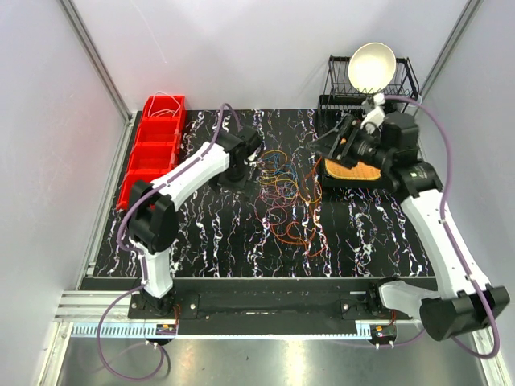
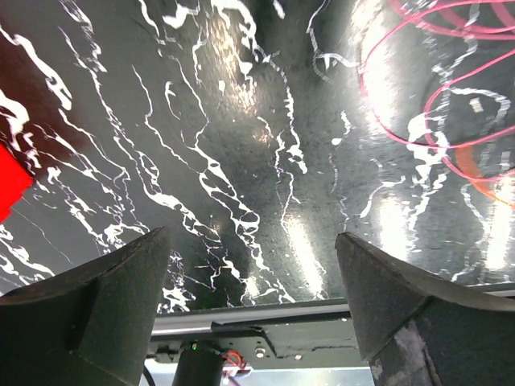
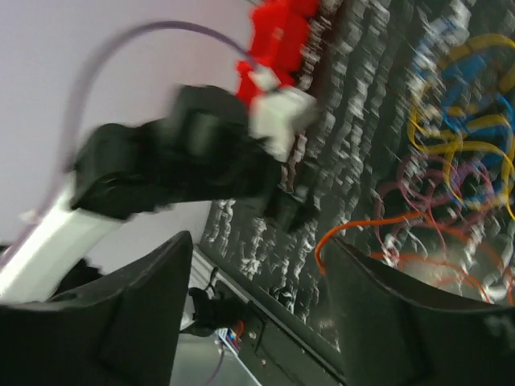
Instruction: Untangle the cables
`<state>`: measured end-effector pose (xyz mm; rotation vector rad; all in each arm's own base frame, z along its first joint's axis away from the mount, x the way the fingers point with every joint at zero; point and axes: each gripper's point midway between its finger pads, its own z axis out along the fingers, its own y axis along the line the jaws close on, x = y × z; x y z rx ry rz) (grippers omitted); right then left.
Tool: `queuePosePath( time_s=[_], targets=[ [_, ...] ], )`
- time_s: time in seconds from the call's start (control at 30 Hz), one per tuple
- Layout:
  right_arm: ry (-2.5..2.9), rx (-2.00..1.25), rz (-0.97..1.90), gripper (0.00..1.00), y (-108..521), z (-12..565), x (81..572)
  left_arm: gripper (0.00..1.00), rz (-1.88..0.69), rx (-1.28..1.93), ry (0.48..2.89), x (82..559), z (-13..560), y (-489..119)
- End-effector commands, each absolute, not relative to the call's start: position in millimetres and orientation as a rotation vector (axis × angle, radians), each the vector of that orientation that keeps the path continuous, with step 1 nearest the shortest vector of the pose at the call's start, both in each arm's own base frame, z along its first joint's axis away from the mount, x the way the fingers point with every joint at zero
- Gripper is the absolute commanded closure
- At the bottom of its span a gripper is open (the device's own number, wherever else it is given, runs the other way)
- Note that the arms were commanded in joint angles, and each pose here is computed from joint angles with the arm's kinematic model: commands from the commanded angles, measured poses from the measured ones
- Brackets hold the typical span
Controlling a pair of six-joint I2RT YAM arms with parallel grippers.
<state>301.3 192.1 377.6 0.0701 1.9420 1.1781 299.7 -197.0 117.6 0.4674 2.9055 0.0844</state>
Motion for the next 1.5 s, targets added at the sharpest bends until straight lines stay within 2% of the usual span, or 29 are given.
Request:
queuePosePath(
  time_s=[0.0,0.13,0.27,0.37,0.5,0.63,0.83,1.13,1.3,1.47],
  targets=[
    [2.089,0.163,1.047,0.24,180,329,310,0.13,-0.016,0.473,2.815,308,144,-210],
    [2.209,0.239,0.803,0.23,151,299,311,0.16,0.055,0.442,2.804,305,141,-198],
    [2.24,0.292,0.632,0.22,128,284,311,0.21,-0.131,0.454,2.733,306,140,-217],
    [2.287,0.292,0.644,0.22,131,267,306,0.24,-0.286,0.45,2.654,310,135,-239],
    [2.34,0.294,0.719,0.22,141,244,296,0.23,-0.309,0.452,2.621,322,112,-254],
    [2.339,0.273,0.744,0.22,143,240,290,0.18,-0.36,0.485,2.583,340,94,-274],
    [2.349,0.246,0.758,0.21,145,235,287,0.15,-0.278,0.468,2.56,368,70,-282],
    [2.363,0.22,0.798,0.21,153,224,290,0.25,-0.197,0.416,2.551,398,52,-289],
    [2.371,0.202,0.795,0.21,154,220,294,0.37,-0.162,0.403,2.542,407,42,-285],
    [2.378,0.193,0.797,0.21,155,215,296,0.43,-0.171,0.396,2.535,411,35,-282]
  ],
)
